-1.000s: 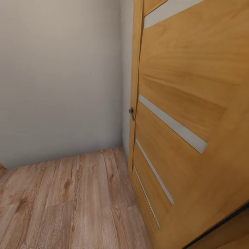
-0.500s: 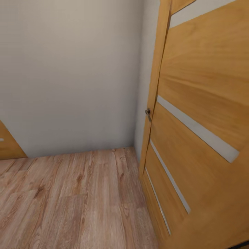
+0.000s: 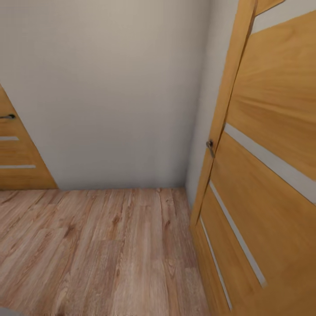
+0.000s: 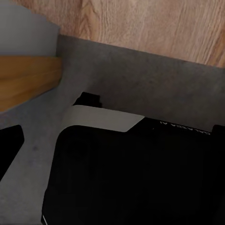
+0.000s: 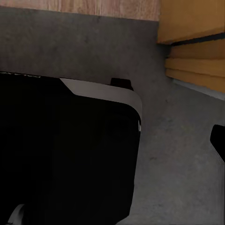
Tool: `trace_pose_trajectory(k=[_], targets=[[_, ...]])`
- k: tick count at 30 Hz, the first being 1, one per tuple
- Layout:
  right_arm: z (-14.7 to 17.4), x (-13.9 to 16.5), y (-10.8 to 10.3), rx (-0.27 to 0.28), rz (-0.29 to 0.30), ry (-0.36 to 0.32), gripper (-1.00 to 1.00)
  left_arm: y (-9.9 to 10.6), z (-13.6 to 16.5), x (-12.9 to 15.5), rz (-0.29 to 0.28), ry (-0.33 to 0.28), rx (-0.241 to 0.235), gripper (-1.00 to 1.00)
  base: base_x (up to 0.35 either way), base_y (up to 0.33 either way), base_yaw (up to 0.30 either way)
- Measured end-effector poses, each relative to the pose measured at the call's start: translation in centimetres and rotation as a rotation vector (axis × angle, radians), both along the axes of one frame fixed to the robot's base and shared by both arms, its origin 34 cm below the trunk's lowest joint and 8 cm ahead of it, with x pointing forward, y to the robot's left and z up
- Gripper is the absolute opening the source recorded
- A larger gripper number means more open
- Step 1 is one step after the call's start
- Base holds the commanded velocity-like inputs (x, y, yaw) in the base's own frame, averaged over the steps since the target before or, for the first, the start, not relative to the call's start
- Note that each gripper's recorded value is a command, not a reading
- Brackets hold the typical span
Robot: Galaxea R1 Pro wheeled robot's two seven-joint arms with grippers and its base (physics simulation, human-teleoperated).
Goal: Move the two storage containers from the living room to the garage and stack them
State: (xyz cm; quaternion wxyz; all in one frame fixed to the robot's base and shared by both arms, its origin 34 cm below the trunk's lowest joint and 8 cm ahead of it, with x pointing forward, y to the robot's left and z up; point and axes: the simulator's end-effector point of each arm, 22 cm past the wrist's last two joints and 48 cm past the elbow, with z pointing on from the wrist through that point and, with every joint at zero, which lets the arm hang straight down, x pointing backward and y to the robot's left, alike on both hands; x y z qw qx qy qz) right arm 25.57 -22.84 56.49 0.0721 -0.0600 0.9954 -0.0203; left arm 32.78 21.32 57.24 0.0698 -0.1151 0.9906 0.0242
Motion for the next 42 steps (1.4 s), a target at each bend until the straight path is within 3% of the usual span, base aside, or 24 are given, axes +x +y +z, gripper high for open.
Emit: trace_pose_trajectory(k=[13, 42], targets=[[0.01, 0.00, 0.00, 0.000, 0.000, -0.001, 1.00, -0.04, 0.00, -0.07, 0.000, 0.003, -0.003, 1.00, 0.042, 0.000, 0.181], [0.02, -0.01, 0.00, 0.000, 0.000, -0.001, 1.00, 0.00, 0.00, -0.07, -0.002, 0.002, -0.004, 1.00, 0.316, 0.000, 0.007]])
